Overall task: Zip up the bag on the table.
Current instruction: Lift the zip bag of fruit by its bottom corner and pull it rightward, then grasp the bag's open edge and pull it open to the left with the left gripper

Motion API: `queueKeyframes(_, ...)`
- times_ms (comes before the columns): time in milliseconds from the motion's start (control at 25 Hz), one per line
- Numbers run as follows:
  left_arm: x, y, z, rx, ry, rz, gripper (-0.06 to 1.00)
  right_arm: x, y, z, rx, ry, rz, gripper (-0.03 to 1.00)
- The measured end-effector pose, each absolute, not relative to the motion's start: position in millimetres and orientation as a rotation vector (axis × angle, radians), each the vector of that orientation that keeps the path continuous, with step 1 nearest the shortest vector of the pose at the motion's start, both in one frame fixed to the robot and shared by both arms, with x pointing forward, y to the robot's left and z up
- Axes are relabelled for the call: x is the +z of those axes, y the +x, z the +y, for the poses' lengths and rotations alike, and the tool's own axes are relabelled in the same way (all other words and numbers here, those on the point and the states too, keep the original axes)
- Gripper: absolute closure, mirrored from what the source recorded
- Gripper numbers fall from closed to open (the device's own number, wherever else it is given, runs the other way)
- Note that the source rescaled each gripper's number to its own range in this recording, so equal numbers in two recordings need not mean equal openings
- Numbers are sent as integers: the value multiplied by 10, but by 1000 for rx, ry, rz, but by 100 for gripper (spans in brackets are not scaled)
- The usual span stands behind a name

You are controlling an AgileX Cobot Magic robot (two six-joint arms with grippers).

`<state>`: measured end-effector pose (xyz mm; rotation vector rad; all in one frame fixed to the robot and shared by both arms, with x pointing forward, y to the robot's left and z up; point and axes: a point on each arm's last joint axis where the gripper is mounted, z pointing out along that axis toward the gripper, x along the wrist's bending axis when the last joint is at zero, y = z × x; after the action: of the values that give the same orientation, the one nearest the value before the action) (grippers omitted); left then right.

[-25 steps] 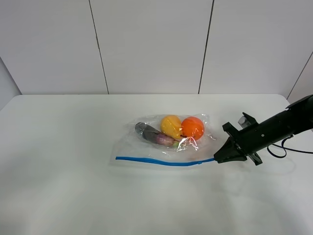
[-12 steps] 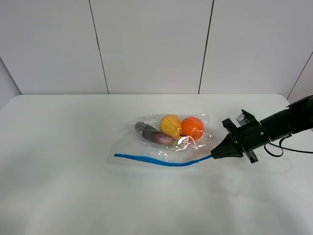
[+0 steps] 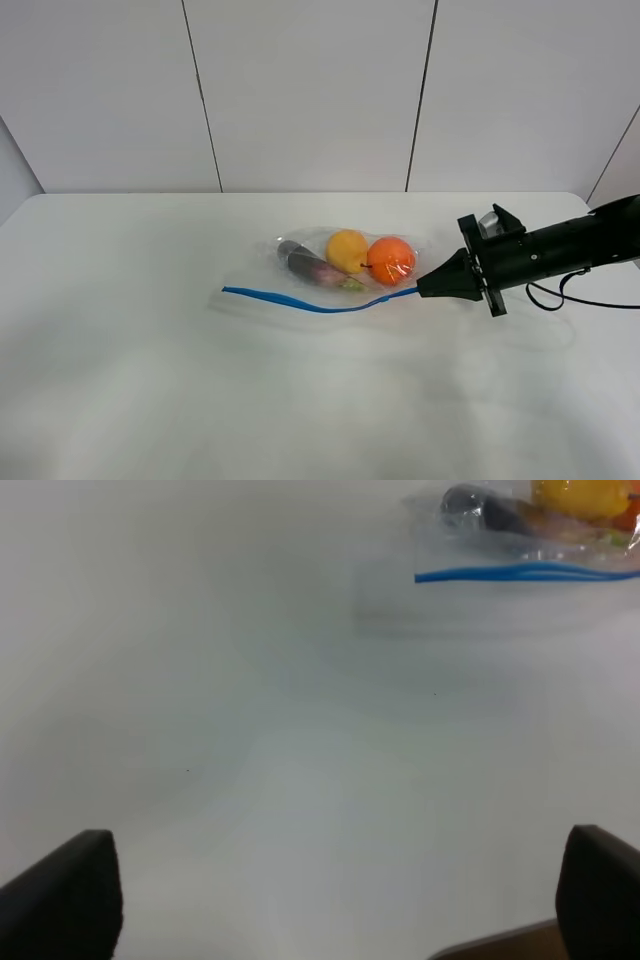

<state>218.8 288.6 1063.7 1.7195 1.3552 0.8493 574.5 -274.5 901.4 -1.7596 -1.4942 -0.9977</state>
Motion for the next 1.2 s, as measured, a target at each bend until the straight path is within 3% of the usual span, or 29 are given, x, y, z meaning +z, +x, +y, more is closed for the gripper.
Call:
queueKeyframes(400, 10640, 2189, 2886, 851, 1716, 1355, -5, 9023, 5756, -2742, -1015, -1758, -1488, 97)
queueKeyframes(600, 10881, 2268, 2888, 868, 1665, 1350, -5, 9025, 5759, -2743, -1017, -1758, -1489, 97)
queueKeyframes(880, 11432, 2976, 2881, 835, 1675, 1404, -5, 9027, 5763, -2743, -1020, -1760, -1488, 97)
queueKeyframes(1000, 11475, 3411, 2873, 785, 1709, 1457, -5, 9027, 5764, -2744, -1020, -1760, -1489, 97)
queueKeyframes(1200, 11247, 4135, 2840, 676, 1777, 1532, -5, 9027, 5764, -2744, -1020, -1760, -1489, 97)
